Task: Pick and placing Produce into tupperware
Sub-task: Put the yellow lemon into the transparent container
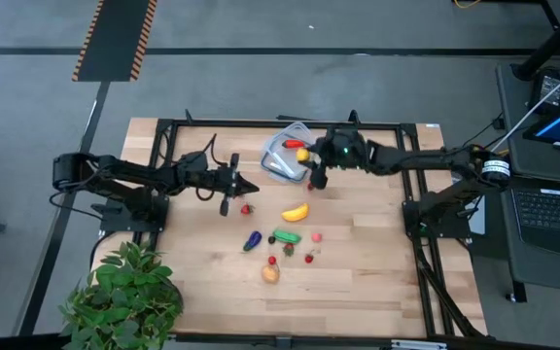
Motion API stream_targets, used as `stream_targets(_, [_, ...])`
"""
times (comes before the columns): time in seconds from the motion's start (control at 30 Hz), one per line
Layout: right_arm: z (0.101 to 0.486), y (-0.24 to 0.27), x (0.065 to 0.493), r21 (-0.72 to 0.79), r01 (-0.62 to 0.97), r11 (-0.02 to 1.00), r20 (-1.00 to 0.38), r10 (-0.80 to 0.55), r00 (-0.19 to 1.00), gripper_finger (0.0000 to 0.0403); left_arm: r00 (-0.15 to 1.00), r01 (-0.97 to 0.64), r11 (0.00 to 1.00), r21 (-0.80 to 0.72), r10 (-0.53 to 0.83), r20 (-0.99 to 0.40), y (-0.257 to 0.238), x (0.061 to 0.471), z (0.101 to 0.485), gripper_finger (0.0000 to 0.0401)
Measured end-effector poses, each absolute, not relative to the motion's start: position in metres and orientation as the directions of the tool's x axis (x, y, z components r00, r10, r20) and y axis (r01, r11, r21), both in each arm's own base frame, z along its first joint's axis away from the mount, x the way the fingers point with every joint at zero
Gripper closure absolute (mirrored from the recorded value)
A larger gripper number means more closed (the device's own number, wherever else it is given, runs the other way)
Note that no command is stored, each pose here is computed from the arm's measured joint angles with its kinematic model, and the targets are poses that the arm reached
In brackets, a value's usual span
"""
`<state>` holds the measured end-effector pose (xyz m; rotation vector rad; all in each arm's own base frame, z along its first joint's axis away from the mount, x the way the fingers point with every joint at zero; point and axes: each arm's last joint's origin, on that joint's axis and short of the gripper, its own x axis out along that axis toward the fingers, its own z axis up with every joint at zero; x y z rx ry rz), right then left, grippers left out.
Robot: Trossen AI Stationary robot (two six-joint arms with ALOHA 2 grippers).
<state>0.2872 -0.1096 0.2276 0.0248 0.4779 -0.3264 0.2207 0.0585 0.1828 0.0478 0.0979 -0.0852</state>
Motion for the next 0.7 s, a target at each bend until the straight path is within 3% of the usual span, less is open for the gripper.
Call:
stream_targets(0.2, [0.248,-0.139,0.286,-0.019,0.307,0.952,-0.506,-0.274,0.818,0.0198,0.991,0.094,0.995,0.036,-0.09,-0.101,0.061,0.218,0.18,0.0397])
stream_targets(0.7, [0.231,-0.195,0.336,0.016,0.273,0.962,-0.772,-0.161,0.614,0.0198,0.988,0.096,0.995,0.035,-0.091,-0.121,0.061,0.218,0.178,0.0392])
